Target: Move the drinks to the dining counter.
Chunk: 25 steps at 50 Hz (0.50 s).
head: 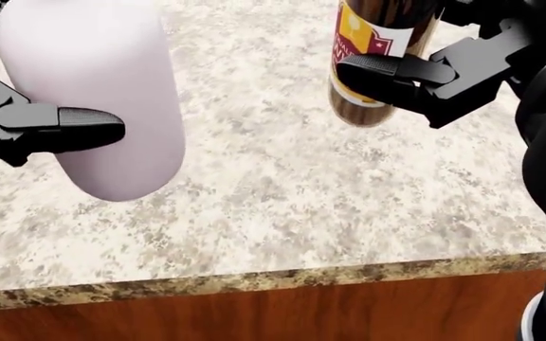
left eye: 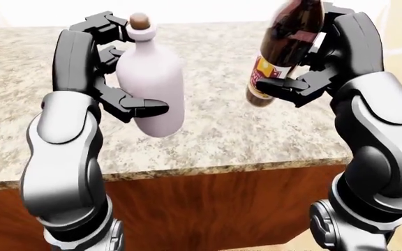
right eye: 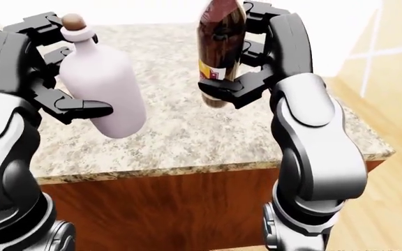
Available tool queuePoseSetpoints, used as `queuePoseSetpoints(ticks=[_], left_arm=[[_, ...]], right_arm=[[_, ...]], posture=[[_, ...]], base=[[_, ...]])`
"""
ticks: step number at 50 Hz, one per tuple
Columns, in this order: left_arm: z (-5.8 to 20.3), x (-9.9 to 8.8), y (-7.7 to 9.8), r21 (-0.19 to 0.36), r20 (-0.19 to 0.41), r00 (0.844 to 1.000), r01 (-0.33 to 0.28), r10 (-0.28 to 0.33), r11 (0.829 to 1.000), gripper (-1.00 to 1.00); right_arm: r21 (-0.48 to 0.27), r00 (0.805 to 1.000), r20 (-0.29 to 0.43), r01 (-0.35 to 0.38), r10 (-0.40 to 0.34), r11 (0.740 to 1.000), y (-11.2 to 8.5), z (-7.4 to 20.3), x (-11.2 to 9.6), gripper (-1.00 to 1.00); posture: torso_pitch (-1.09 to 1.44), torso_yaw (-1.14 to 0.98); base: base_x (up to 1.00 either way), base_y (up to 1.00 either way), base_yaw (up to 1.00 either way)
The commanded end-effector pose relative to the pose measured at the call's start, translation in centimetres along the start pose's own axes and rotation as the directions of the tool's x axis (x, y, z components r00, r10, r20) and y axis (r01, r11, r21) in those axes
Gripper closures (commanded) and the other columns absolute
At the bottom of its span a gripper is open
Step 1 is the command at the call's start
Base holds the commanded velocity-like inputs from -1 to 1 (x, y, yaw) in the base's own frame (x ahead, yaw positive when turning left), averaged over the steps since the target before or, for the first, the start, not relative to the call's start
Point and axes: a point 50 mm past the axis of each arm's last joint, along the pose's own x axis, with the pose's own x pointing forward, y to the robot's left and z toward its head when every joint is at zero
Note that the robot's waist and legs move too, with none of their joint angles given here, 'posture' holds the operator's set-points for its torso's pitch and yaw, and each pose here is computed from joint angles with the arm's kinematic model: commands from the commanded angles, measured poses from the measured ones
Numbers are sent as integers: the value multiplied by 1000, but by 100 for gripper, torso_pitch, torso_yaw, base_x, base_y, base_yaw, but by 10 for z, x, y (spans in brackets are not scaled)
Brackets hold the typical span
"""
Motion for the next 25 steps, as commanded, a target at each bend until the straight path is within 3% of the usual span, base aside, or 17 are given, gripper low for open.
queuePoseSetpoints(ticks=[1, 25], left_arm=[[15, 0, 6, 7, 99, 994, -45, 44, 999, 100], [-19, 27, 6, 20, 31, 996, -88, 88, 996, 100]], right_arm=[[4, 989, 140, 40, -40, 999, -6, 23, -5, 100], [3, 990, 138, 40, -40, 999, -5, 22, -4, 100]], posture=[[0, 0], [0, 0]], base=[[0, 0, 0], [0, 0, 0]])
